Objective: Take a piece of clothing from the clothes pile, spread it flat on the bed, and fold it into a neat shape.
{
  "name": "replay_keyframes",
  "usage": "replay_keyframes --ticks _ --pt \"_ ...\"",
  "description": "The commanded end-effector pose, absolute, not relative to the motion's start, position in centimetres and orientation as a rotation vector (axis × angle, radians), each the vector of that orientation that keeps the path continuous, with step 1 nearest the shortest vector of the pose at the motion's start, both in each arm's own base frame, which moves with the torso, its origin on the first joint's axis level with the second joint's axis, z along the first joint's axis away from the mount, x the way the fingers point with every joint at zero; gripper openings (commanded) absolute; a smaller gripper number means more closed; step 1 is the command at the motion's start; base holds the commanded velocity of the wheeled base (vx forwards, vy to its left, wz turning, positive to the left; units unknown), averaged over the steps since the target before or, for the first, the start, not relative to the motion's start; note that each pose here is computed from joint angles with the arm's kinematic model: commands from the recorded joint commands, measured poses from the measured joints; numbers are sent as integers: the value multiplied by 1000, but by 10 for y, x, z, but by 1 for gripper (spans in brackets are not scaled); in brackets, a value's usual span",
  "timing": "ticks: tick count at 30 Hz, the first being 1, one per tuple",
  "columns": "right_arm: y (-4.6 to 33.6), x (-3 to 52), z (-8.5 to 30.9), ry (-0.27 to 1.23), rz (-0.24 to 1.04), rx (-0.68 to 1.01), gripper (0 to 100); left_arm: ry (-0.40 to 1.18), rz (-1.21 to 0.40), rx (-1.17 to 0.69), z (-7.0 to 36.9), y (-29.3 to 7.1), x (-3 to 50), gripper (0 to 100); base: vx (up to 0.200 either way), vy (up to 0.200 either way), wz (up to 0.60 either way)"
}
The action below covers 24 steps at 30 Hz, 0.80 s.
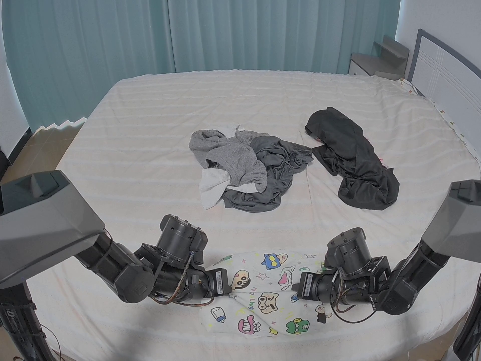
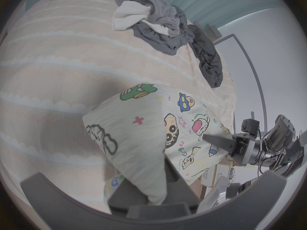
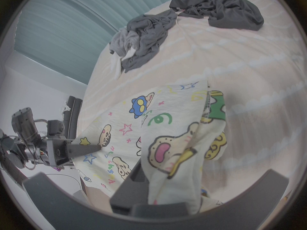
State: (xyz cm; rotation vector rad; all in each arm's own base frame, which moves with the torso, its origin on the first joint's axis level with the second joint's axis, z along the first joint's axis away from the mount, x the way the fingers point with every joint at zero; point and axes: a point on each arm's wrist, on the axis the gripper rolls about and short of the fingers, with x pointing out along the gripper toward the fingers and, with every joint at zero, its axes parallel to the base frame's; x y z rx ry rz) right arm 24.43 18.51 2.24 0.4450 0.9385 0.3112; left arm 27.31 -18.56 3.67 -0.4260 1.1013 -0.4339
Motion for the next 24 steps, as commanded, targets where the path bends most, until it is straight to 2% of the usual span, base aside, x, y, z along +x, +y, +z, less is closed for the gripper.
replay_keyframes --ticks 1,21,22,23,24 --pt "188 242 3 990 284 408 0 1146 -409 -412 21 -186 274 0 0 0 0" --pt "187 243 -13 1022 247 380 0 1189 -360 -389 5 -183 270 0 0 0 0" --pt "187 243 -13 1022 247 380 100 1188 -358 -388 5 -183 270 0 0 0 0" --pt "187 243 -13 1021 246 383 100 1190 -355 -387 4 -182 269 100 0 0 0" --pt "187 243 -13 1022 246 383 100 1192 -350 -384 3 -182 269 100 0 0 0"
